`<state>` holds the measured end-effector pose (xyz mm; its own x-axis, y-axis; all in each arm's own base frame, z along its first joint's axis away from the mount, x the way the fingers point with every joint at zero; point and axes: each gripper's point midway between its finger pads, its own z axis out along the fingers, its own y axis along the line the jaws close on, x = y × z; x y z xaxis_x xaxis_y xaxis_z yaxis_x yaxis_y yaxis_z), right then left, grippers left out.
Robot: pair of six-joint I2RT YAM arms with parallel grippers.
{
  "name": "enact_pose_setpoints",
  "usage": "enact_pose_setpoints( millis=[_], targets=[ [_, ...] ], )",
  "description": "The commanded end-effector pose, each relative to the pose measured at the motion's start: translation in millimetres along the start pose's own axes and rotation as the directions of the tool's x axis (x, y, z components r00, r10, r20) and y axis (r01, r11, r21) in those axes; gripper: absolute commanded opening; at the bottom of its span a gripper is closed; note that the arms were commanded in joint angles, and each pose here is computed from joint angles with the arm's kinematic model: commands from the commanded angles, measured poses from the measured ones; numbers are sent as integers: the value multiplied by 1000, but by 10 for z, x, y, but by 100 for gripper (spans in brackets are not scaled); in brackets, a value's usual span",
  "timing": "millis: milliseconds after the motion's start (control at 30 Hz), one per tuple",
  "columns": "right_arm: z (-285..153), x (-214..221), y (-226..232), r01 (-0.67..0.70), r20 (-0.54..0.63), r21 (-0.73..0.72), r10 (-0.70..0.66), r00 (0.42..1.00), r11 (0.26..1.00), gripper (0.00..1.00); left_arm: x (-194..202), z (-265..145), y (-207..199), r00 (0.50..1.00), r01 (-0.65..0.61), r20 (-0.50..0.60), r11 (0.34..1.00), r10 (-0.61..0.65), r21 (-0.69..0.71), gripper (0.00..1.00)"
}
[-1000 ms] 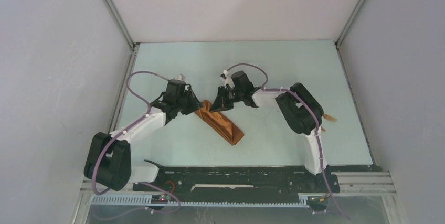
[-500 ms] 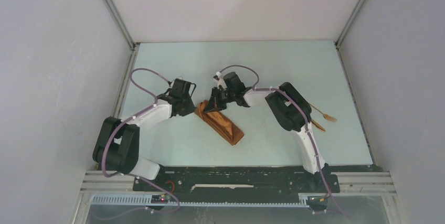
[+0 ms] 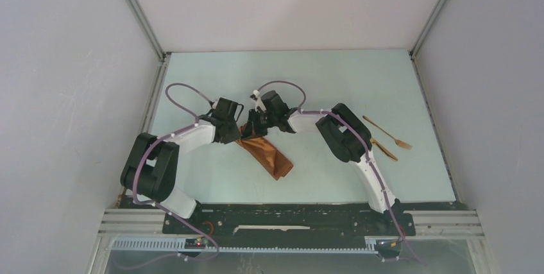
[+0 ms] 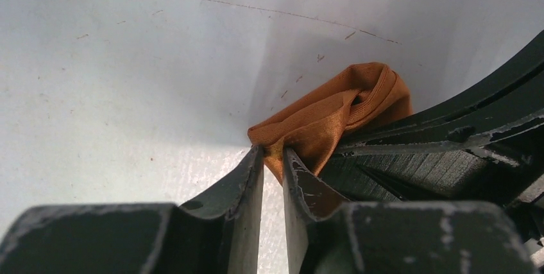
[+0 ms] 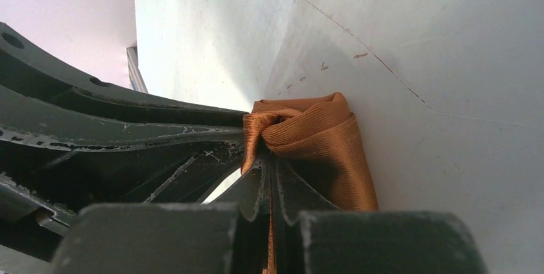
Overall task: Fold the napkin into a case and place the utensils inside
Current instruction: Pick up the smaller rectangle-folded napkin from the center of the board.
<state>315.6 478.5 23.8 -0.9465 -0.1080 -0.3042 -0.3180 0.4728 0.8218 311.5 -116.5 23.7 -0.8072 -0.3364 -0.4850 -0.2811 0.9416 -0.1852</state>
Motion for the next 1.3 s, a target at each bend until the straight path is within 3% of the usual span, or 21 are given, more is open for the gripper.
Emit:
enact_pose_setpoints(
  millis=[0,200,367,800,1100,1267],
  targets=[
    [-63,164,52,48,-48,38,-46,998,998,1,-303,-69,-251,995,-22,96,997,15,70,25],
    [-578,-57,433,122,-30,-8,-123,992,992,20,-274,-227,-197,993,-16,118,996,5,91,33],
    [-757,-220,343,165,3,61,-165,986,984,27,-230,-285,-168,993,-10,120,995,-2,104,36],
    [-341,-410,6,164,6,91,-165,986,982,16,-293,-137,-310,995,-10,97,993,-1,115,31],
    [30,63,-100,185,-112,94,-174,978,978,13,-338,23,-372,995,-15,96,994,4,108,29],
    [-185,-36,-19,152,-81,89,-145,986,984,17,-325,21,-339,995,-25,100,995,15,100,30]
  ],
)
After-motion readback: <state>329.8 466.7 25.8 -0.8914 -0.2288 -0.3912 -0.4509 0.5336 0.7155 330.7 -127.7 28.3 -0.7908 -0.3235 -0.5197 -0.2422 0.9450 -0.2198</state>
